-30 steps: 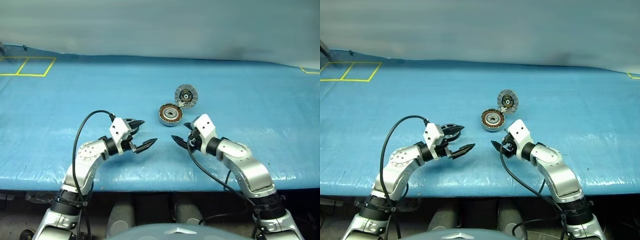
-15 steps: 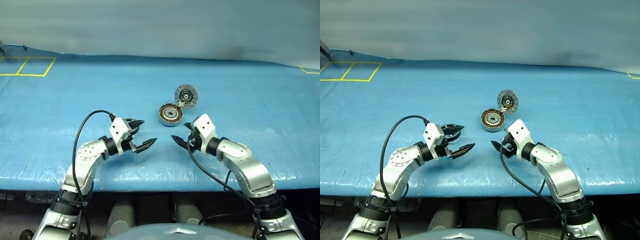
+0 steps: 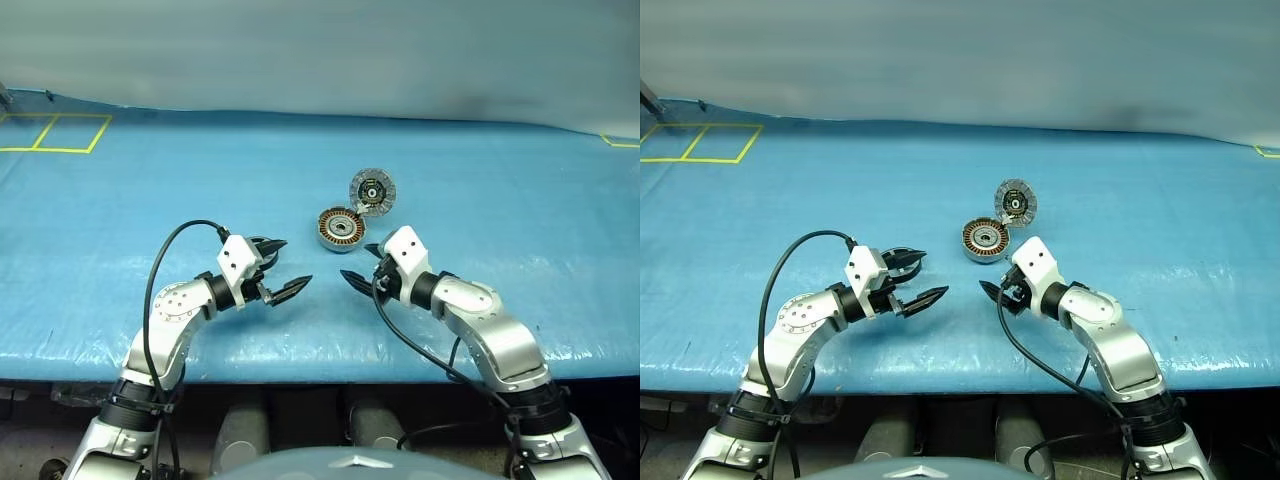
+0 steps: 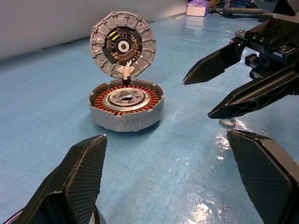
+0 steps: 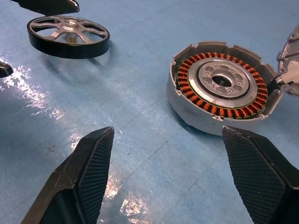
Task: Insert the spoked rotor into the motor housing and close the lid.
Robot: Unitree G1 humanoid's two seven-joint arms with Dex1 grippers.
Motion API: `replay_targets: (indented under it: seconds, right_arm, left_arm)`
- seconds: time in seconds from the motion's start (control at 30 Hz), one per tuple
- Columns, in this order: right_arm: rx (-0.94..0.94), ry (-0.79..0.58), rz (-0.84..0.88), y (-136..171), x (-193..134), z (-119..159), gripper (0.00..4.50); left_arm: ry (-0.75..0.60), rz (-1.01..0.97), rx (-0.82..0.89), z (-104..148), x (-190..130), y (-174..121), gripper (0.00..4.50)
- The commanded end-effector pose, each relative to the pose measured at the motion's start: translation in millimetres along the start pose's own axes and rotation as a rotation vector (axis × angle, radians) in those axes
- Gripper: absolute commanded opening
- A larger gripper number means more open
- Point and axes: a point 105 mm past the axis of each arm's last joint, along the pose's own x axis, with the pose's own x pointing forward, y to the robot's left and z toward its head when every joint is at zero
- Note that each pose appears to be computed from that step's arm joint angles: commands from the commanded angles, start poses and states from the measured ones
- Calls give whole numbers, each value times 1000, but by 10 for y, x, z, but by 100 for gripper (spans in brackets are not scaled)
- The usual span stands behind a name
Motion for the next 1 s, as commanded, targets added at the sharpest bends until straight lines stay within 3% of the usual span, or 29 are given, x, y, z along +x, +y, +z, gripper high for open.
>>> replay_targets:
  seconds: [0.03, 0.43, 0.7, 1.0]
  right_arm:
    - [-87, -1, 25, 10, 4, 113, 387]
    - [-623, 252, 256, -133, 325, 491, 387]
    - [-623, 342, 275, -383, 580, 480, 387]
    - [-619, 415, 310, -490, 629, 365, 387]
  left_arm:
    - [-44, 2, 53, 157, -2, -3, 446]
    - [-45, 14, 60, 119, 36, -32, 446]
    - [-48, 40, 50, 80, -4, -68, 446]
    - [-44, 68, 41, 50, -52, -86, 446]
